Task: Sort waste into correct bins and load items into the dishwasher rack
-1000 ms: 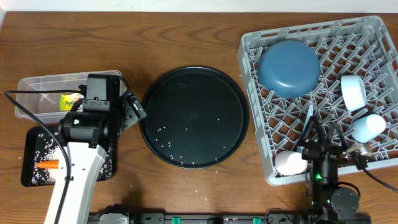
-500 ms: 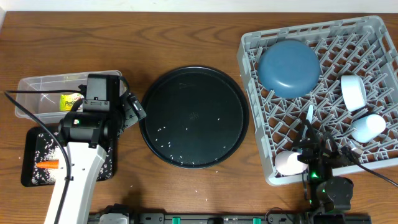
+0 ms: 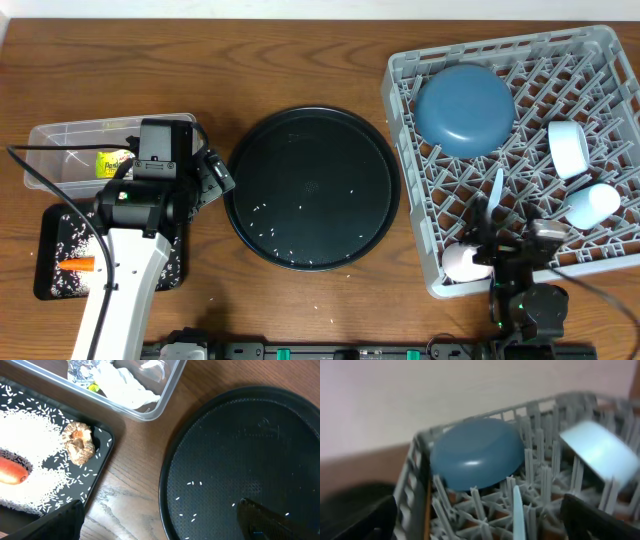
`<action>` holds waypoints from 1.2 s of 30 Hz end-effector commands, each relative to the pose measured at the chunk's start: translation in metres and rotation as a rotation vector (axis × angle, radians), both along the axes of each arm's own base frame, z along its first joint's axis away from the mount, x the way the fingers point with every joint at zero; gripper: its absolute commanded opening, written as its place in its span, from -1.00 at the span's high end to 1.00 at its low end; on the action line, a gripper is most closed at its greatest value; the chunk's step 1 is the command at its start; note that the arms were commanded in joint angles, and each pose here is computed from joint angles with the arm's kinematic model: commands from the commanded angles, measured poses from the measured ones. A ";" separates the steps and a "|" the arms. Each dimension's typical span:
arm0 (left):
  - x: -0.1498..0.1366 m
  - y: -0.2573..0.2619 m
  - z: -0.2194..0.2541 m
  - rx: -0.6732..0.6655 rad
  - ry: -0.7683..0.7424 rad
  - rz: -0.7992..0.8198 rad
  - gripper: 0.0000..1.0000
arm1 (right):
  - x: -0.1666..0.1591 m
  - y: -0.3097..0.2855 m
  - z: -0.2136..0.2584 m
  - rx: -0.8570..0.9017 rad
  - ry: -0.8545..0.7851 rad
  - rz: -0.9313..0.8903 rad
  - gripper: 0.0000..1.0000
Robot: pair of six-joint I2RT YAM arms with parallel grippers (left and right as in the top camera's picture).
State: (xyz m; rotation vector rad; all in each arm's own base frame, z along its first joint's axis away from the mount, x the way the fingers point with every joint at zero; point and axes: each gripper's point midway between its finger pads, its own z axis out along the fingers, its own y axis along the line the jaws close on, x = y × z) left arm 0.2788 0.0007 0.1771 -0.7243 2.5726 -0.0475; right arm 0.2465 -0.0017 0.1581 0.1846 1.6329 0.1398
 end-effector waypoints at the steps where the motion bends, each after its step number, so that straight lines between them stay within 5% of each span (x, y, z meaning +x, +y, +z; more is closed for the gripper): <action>1: 0.002 0.004 0.006 0.014 -0.015 0.010 -0.96 | -0.001 0.013 -0.001 -0.394 -0.005 0.106 -0.99; 36: 0.002 0.004 0.006 0.014 -0.015 0.010 -0.96 | 0.000 0.011 -0.001 -0.423 -0.004 0.098 -0.98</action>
